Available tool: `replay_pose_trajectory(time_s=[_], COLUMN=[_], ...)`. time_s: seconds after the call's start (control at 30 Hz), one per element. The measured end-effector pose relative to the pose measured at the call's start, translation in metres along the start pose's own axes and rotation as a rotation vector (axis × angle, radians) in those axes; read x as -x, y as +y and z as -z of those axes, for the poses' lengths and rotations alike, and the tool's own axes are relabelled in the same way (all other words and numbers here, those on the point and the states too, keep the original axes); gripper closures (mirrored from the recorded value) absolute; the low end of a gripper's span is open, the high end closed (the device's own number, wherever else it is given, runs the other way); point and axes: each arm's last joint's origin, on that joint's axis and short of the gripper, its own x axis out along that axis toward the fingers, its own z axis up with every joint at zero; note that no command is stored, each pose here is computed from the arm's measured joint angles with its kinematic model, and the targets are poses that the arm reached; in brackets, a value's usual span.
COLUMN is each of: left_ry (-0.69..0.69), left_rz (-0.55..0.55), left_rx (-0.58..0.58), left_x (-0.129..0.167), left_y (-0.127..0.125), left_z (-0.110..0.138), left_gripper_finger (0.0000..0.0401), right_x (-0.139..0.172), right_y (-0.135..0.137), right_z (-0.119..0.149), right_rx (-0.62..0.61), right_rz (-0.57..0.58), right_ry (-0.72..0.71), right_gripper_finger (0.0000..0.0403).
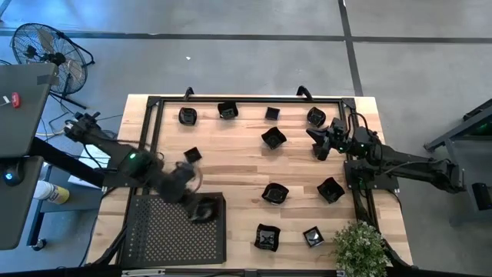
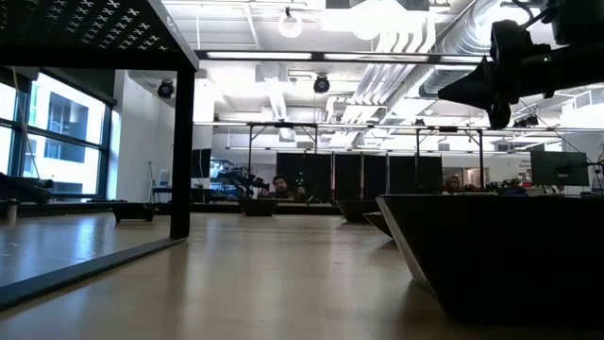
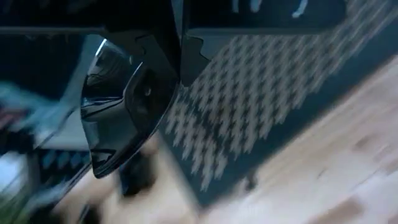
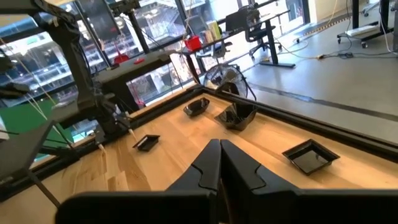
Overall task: Pick & Place Mini shaped plates
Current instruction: Put the leaf-shaped plate on the shelf
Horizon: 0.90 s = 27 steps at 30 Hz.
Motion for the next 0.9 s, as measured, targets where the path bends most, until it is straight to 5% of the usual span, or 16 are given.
replay_pose_trajectory(time_s=[0.27, 0.37, 0.53, 0.73, 0.9], left_ry=[0.113, 0.012, -0.128, 0.018, 0.104], left_rz=[-0.205, -0.242, -0.144, -0.231, -0.301], left_rx=[-0.070, 0.050, 0.245, 0.202, -0.043], left_x=[0.027, 0.043, 0.051, 0.026, 0.026], left_y=[0.024, 0.039, 0.055, 0.043, 0.048], left_z=[0.035, 0.041, 0.059, 0.081, 0.082], left_gripper_finger=[0.0401, 0.0401, 0.0401, 0.0401, 0.0401], right_x=[-0.005, -0.006, -0.007, -0.007, -0.008], right_y=[-0.001, -0.002, -0.002, -0.003, -0.002], right_z=[0.005, 0.006, 0.006, 0.006, 0.006], right_rx=[0.003, 0.004, 0.004, 0.005, 0.005], right_rz=[0.016, 0.021, 0.023, 0.048, 0.045], right_ry=[0.043, 0.055, 0.059, 0.049, 0.047], right_gripper_finger=[0.0402, 0.0402, 0.0402, 0.0402, 0.0402])
